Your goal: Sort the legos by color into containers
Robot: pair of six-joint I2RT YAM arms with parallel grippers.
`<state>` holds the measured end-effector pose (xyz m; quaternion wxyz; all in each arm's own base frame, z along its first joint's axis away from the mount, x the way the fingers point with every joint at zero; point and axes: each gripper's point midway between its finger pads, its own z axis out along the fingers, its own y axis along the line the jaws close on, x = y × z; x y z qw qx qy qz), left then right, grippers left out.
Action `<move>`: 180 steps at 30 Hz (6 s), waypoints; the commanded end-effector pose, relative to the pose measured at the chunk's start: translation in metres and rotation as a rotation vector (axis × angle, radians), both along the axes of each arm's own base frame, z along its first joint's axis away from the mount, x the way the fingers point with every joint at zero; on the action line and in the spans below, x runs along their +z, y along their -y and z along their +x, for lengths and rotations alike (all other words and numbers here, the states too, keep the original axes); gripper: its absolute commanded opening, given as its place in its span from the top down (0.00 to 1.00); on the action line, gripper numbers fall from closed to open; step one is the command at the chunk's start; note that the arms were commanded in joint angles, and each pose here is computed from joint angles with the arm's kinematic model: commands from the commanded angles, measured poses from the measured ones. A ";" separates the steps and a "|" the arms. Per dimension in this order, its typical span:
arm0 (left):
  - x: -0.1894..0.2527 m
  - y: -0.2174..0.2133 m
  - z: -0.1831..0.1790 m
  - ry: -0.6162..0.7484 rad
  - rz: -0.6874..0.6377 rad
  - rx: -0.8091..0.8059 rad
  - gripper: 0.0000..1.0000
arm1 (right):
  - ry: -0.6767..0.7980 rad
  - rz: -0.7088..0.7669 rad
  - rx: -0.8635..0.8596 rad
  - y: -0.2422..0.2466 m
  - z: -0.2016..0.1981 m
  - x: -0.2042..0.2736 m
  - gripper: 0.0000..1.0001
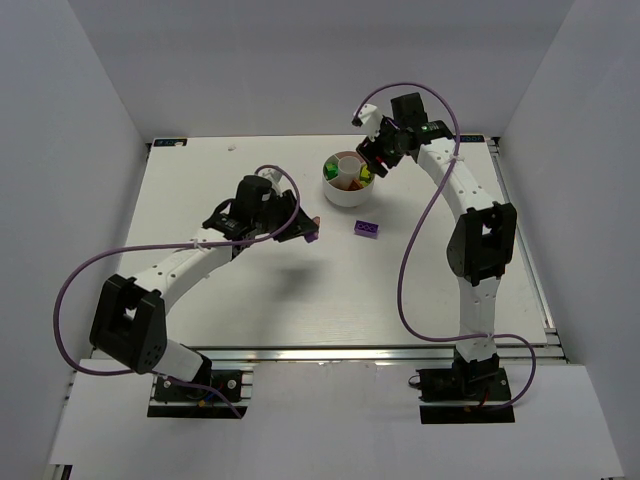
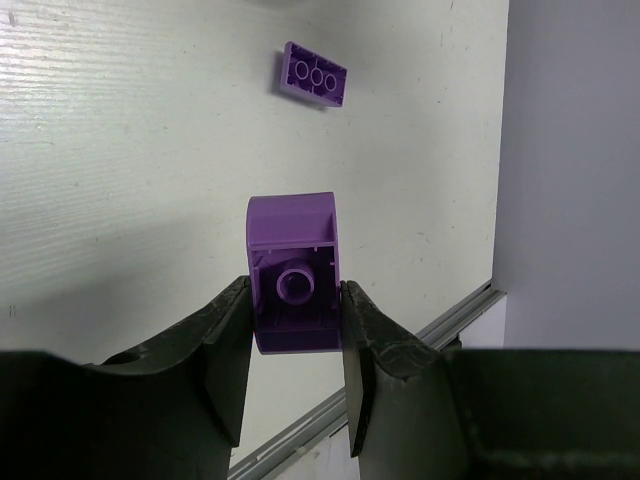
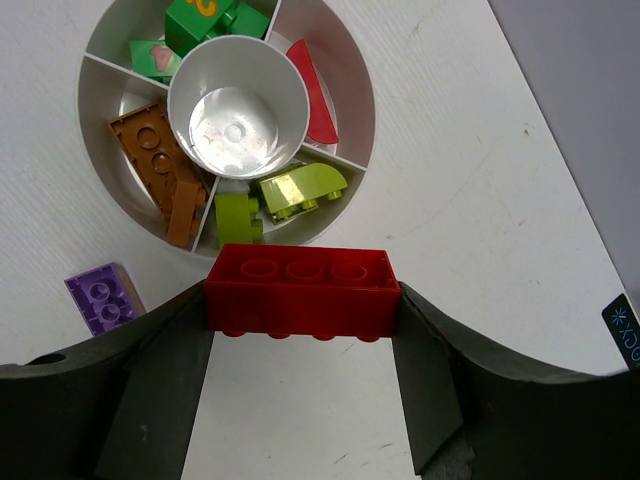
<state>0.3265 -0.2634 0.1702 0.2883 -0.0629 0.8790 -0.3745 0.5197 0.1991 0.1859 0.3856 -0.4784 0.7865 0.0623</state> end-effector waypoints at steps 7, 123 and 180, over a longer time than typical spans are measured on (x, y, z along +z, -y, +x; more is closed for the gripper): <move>0.026 -0.009 -0.007 0.075 -0.028 0.024 0.95 | 0.170 0.126 -0.033 0.008 0.026 0.064 1.00; 0.105 0.056 0.187 0.801 0.057 -0.001 0.92 | -0.211 0.819 0.235 0.030 -0.124 0.099 0.78; 0.015 0.110 0.241 0.950 0.111 -0.074 0.62 | -0.149 0.787 0.048 0.068 -0.154 0.052 0.65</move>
